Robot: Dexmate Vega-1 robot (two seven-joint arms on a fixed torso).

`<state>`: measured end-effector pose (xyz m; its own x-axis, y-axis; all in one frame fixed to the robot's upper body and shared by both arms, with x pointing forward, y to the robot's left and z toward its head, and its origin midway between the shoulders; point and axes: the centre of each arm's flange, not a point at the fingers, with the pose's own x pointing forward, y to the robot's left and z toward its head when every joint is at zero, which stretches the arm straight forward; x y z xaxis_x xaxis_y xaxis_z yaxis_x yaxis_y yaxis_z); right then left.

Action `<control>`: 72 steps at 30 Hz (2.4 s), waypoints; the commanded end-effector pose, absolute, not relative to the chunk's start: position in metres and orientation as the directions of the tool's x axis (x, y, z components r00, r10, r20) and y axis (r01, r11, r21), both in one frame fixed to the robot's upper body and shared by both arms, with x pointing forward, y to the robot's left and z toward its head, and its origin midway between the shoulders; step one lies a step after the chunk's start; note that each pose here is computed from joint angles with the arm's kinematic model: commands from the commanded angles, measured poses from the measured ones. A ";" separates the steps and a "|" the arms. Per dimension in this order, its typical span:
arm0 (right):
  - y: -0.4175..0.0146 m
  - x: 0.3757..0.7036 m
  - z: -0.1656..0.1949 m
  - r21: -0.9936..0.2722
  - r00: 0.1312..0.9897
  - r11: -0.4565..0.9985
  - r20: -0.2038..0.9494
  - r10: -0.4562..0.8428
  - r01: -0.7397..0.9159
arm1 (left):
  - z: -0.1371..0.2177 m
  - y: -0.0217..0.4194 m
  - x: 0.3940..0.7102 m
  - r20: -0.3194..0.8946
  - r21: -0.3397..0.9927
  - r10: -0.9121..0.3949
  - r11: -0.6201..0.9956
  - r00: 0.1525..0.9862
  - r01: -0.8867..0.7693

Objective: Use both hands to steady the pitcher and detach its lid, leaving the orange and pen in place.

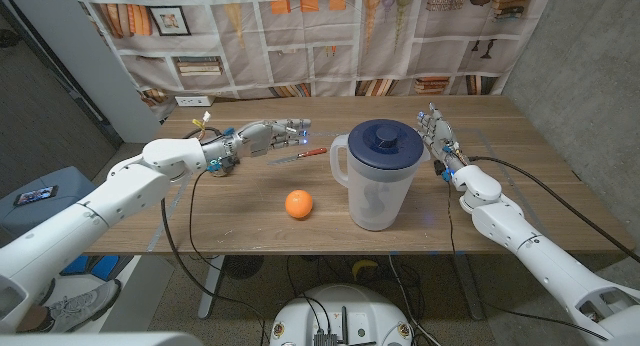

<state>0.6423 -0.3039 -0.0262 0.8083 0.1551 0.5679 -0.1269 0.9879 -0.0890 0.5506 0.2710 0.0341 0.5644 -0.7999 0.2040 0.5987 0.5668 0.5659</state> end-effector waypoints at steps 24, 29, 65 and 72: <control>-0.306 0.634 -0.033 -0.111 0.800 0.991 0.586 0.129 -0.078 | 0.015 0.230 0.549 0.135 0.674 -0.885 0.411 0.445 0.614; -0.306 0.633 -0.035 -0.114 0.800 0.990 0.586 0.133 -0.081 | 0.007 0.228 0.541 0.167 0.680 -0.872 0.440 0.460 0.587; -0.314 0.627 -0.038 -0.139 0.789 0.984 0.590 0.170 -0.107 | -0.043 0.191 0.516 0.433 0.569 -0.674 0.720 0.599 0.398; -0.317 0.628 -0.038 -0.145 0.794 0.984 0.583 0.172 -0.106 | -0.045 0.186 0.515 0.473 0.533 -0.625 0.764 0.621 0.363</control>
